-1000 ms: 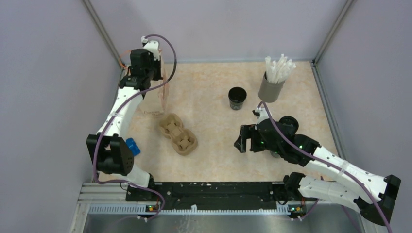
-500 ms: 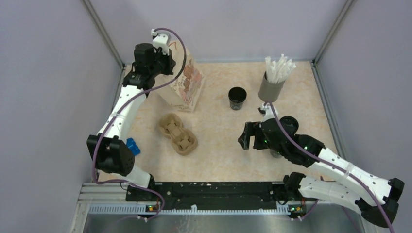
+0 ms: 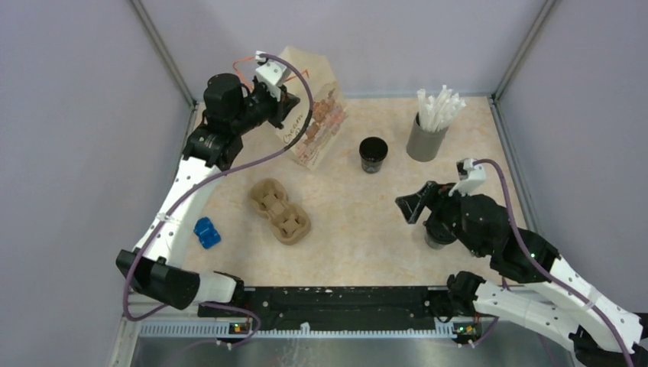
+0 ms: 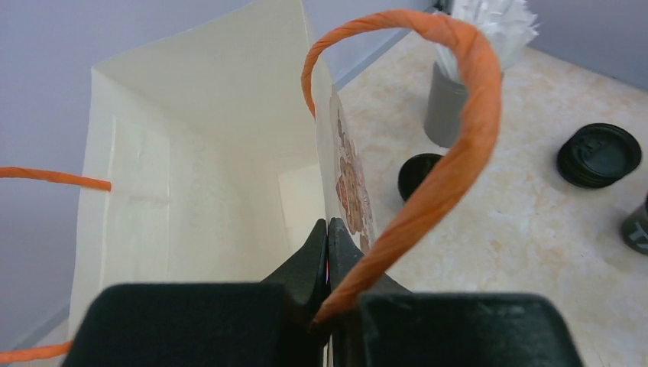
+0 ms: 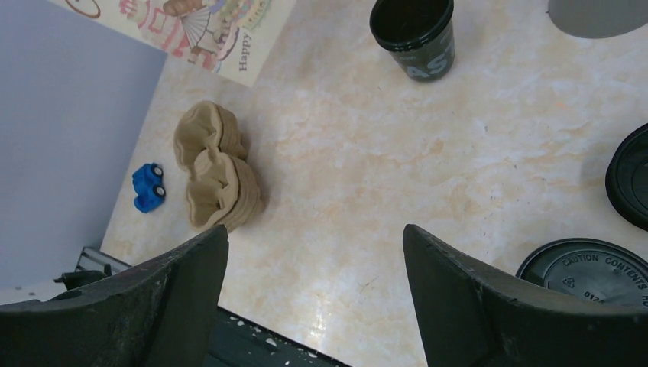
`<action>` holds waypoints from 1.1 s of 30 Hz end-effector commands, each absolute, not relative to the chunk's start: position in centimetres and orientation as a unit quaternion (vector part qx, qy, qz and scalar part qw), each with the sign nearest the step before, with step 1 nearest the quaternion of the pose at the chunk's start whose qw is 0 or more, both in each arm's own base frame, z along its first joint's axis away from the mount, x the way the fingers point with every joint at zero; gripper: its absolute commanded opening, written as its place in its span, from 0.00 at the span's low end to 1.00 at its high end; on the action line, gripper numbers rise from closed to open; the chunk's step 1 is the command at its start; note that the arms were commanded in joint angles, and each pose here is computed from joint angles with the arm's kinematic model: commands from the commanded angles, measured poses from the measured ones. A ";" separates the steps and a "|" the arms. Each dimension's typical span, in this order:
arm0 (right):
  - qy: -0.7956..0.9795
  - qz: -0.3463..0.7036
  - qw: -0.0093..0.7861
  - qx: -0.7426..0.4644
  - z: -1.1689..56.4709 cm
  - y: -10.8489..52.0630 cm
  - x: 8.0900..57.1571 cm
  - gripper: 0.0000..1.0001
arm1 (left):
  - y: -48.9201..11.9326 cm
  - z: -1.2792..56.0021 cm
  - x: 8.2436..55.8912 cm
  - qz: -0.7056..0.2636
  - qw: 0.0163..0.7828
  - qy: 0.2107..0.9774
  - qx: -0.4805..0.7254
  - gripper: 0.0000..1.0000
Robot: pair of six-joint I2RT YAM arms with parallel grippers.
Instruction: Pack the takeout coffee
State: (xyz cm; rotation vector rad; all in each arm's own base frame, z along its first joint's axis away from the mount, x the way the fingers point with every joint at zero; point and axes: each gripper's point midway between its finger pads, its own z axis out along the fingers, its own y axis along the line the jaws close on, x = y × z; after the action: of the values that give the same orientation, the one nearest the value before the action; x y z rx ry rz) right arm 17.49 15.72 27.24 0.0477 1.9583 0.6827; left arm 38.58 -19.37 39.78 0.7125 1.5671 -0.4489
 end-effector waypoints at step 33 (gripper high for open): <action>0.758 0.307 0.548 0.172 29.6 9.7 16.7 0.82 | -31.5 31.3 20.0 -0.358 0.484 0.431 0.672 0.00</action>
State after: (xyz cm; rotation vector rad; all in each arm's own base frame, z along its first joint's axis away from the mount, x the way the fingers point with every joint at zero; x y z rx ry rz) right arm 16.64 9.14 30.29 0.4175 1.7633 0.7366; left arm 20.33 -30.86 31.69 1.5725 1.0953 -0.8797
